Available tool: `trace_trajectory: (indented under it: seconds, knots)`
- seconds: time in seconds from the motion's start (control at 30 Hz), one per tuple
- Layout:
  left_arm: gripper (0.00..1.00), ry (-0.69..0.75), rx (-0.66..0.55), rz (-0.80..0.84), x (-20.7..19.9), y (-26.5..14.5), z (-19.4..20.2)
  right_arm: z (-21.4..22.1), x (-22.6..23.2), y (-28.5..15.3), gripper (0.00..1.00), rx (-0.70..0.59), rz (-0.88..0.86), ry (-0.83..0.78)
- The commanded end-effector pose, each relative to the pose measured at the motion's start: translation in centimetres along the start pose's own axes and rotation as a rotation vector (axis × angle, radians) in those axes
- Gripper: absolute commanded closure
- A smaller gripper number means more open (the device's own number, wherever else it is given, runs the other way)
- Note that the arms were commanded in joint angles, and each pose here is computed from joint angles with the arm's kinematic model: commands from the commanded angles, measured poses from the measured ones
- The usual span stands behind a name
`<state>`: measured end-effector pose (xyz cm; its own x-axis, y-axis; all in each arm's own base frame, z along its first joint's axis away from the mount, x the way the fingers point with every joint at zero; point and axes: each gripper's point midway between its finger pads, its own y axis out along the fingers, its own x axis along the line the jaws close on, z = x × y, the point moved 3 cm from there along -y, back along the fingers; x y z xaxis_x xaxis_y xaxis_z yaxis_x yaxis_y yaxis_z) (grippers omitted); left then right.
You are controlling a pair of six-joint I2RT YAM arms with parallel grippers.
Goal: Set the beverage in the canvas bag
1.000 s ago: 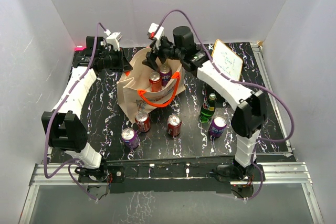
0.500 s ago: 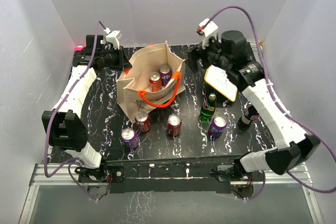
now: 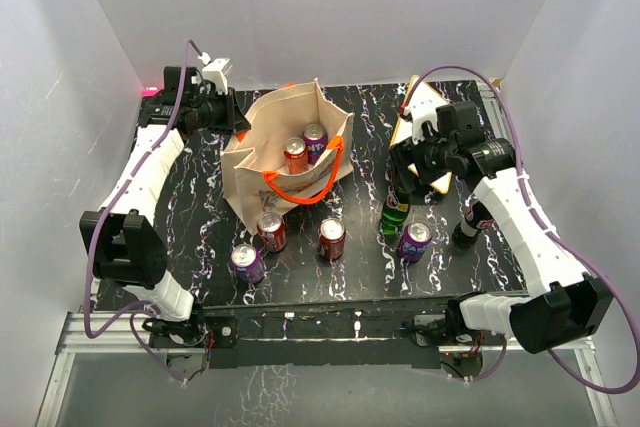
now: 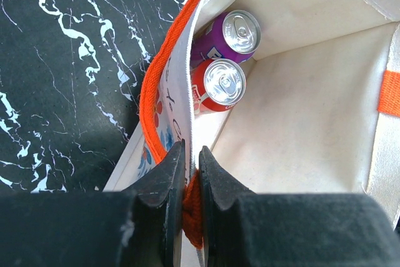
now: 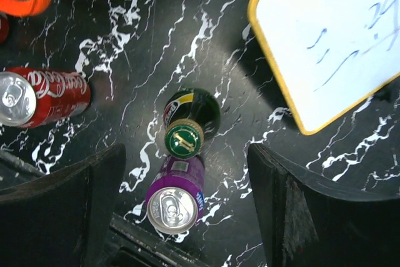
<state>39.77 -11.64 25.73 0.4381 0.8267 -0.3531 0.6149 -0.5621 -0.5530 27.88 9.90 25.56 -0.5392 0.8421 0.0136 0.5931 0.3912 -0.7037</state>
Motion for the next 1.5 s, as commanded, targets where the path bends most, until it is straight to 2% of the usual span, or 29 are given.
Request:
trace_trajectory:
  seconds: [0.0,0.1,0.47,0.67,0.77,0.87,0.9,1.27,1.47]
  knots:
    - [1.0,0.048,-0.041,0.009,-0.6,-0.7,-1.2,0.9,0.8,0.6,0.2,0.034,-0.069,-0.011]
    - [1.0,0.053,-0.041,0.007,-0.6,-0.9,-1.2,1.0,1.1,1.7,0.22,0.036,-0.102,-0.001]
    - [1.0,0.062,-0.054,0.023,-0.9,-1.0,-1.5,1.8,0.6,4.7,0.4,0.052,-0.103,0.027]
    - [1.0,0.061,-0.052,0.026,-1.0,-0.9,-1.4,2.2,0.5,5.0,0.55,0.061,-0.095,0.029]
    - [1.0,0.061,-0.053,0.027,-0.9,-0.9,-1.5,1.2,0.3,4.6,0.71,0.035,-0.088,0.027]
    - [1.0,0.06,-0.052,0.027,-0.9,-0.8,-1.4,-1.5,-0.2,3.6,0.9,-0.034,-0.06,0.023]
    - [1.0,0.059,-0.051,0.029,-0.9,-0.7,-1.4,-2.7,-0.4,3.1,0.92,-0.067,-0.044,0.024]
    - [1.0,0.066,-0.044,0.061,-1.2,-0.4,-1.5,-17.3,-2.1,-6.0,0.92,-0.464,0.1,-0.075]
    - [1.0,0.063,-0.037,0.055,-1.0,-0.2,-1.2,-25.8,0.1,-11.9,0.92,-0.709,0.131,-0.18]
